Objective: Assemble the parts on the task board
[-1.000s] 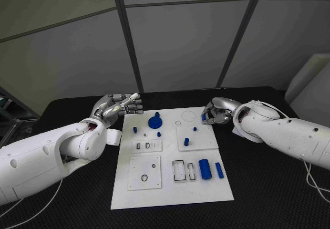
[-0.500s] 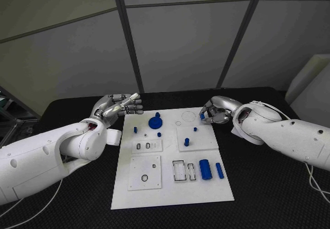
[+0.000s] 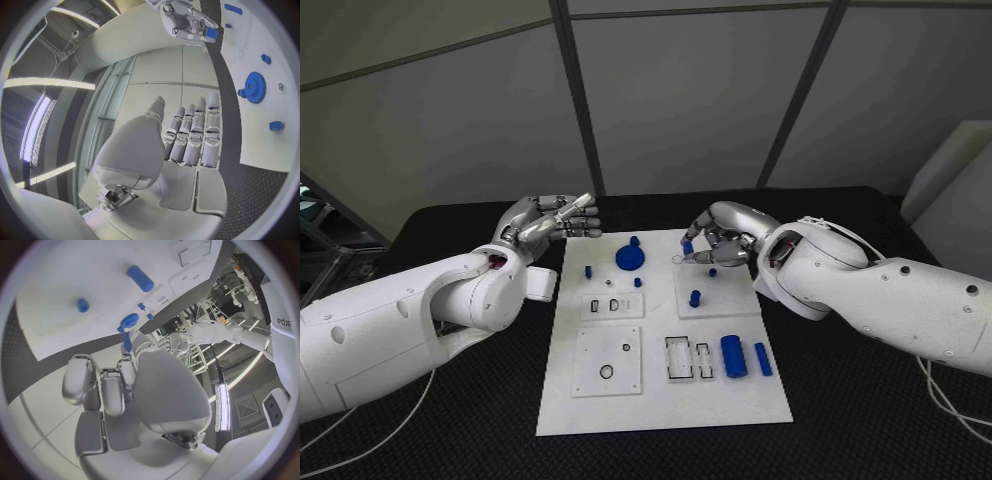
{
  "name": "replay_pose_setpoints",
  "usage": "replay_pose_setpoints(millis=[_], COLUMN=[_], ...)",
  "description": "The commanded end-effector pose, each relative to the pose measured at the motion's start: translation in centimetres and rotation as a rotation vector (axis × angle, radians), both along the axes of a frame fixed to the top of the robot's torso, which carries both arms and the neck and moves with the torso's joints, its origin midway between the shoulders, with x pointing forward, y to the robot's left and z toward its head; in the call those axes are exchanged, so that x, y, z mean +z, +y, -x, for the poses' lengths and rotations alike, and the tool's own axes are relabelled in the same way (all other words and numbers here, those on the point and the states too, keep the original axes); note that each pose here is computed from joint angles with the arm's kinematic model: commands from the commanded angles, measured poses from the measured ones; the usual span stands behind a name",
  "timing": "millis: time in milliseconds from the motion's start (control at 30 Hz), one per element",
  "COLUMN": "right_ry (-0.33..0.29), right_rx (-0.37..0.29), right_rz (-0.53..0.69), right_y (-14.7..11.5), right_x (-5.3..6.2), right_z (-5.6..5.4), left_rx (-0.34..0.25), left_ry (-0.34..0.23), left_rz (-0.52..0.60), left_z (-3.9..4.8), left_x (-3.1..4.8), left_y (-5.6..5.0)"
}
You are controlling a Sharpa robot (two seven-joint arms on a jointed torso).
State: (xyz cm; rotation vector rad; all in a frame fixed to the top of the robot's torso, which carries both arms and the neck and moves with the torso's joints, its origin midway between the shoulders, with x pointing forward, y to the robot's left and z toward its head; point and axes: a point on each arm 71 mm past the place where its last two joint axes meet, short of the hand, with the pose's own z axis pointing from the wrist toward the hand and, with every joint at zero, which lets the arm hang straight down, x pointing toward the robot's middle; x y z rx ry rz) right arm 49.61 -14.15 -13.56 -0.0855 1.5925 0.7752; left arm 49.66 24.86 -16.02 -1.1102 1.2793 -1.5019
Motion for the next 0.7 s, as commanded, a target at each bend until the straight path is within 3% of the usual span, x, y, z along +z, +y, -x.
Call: replay_pose_setpoints(millis=[33, 367, 700], right_ry=[-0.022, -0.025, 0.011], right_rx=[-0.015, 0.090, 0.112], right_rz=[-0.010, 0.024, 0.093], right_y=[2.1, 7.9, 10.0], right_x=[0.4, -1.0, -3.8], right_z=[0.4, 2.0, 2.8], left_rx=[-0.006, -0.005, -0.011], left_ry=[-0.011, -0.011, -0.011], left_rz=[0.000, 0.001, 0.005], left_z=[-0.14, -0.35, -0.51], left_x=[0.17, 0.17, 0.13], left_y=[-0.1, -0.2, -0.9])
